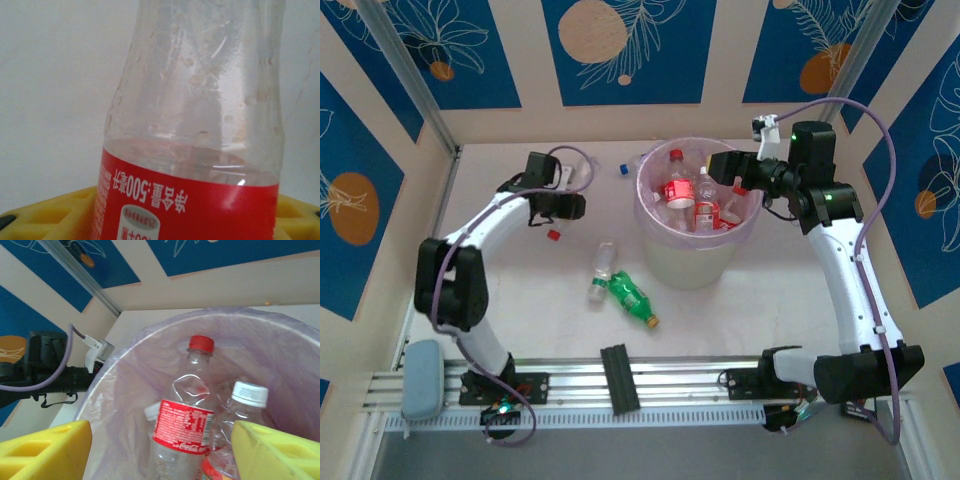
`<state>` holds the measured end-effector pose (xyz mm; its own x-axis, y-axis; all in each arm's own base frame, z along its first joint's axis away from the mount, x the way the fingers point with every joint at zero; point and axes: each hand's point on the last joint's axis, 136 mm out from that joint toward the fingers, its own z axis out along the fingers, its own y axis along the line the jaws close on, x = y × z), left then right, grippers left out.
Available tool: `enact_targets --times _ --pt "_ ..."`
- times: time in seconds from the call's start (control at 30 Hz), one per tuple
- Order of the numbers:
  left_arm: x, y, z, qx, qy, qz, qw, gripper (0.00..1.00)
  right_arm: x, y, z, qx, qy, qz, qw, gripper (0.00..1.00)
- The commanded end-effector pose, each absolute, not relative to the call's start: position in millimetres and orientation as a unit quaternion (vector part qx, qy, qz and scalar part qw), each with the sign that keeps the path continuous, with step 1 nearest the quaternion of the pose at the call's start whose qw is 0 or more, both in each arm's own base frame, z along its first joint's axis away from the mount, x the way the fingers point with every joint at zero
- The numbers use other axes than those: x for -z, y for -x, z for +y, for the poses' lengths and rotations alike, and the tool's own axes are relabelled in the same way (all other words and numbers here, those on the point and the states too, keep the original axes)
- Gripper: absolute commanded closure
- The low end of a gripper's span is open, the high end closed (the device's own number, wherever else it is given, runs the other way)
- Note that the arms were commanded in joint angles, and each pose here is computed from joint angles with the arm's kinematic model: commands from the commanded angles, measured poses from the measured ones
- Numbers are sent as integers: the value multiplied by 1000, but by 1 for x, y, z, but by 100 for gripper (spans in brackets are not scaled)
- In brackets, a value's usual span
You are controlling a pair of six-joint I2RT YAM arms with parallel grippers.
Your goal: Put the plastic bottles in the bin
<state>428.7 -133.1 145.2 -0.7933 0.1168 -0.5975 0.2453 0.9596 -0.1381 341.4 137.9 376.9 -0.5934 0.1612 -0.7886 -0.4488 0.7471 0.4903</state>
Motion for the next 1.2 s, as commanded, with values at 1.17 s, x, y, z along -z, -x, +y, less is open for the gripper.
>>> enact_targets --times 1.17 --pt "-358 -299 -292 415 -206 749 474 64 -412 -371 305 -492 193 758 382 29"
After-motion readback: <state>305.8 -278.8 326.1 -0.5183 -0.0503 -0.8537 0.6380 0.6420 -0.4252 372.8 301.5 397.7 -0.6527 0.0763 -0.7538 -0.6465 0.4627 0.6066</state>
